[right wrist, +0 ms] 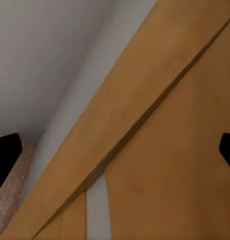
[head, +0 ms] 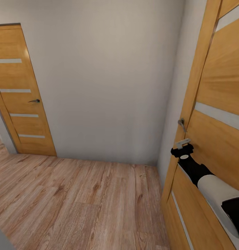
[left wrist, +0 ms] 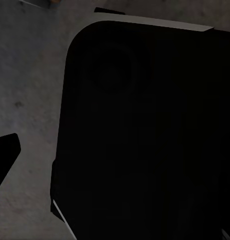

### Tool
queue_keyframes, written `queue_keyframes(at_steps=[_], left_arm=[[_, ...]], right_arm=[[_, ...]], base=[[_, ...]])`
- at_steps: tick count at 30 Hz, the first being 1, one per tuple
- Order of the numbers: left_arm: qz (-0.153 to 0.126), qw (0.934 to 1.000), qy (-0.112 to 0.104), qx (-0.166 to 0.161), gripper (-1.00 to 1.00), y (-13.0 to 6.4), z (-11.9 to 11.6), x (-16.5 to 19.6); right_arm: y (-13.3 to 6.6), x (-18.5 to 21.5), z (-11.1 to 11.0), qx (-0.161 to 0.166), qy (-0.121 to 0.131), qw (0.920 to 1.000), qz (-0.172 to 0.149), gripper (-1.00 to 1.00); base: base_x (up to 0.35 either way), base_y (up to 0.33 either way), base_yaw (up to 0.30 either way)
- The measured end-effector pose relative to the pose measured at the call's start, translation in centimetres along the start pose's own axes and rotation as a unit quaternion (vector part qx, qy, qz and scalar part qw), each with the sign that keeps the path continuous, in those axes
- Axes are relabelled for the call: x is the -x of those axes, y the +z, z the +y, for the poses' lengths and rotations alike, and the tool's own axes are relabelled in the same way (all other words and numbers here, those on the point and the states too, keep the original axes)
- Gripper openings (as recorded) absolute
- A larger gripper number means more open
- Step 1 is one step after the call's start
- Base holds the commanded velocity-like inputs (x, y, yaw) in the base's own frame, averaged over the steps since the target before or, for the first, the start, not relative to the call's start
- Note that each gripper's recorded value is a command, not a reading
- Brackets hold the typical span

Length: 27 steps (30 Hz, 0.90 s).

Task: Move the two storage containers from the living room to the garage. In the garage, place one container on the floor and stack the other container on top of it (either order is fine).

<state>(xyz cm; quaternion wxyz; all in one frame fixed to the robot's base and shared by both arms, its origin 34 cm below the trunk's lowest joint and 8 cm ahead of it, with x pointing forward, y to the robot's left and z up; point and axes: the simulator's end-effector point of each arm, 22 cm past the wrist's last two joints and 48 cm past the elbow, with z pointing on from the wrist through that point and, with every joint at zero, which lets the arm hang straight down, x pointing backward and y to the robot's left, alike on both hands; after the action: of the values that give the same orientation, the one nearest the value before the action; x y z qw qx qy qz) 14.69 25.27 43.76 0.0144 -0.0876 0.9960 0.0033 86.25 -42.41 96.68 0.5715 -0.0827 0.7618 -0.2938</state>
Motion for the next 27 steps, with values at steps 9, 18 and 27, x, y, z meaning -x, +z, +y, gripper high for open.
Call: queue_keyframes(at_steps=[9, 18, 27], left_arm=[[0.0, 1.0, 0.0, 0.0, 1.0, 0.0, 0.0, 0.0], [0.0, 1.0, 0.0, 0.0, 1.0, 0.0, 0.0, 0.0], [0.0, 1.0, 0.0, 0.0, 1.0, 0.0, 0.0, 0.0]], right_arm=[[-1.0, -0.3, 6.1, 0.042, 0.009, 0.9989, 0.017, 1.0], [-4.5, -9.4, 14.6, 0.106, -0.014, 0.9867, 0.122, 1.0], [-10.5, -22.9, 18.7, 0.165, -0.042, 0.9589, 0.227, 1.0]], base=[[0.0, 0.0, 0.0], [0.0, 0.0, 0.0], [0.0, 0.0, 0.0]])
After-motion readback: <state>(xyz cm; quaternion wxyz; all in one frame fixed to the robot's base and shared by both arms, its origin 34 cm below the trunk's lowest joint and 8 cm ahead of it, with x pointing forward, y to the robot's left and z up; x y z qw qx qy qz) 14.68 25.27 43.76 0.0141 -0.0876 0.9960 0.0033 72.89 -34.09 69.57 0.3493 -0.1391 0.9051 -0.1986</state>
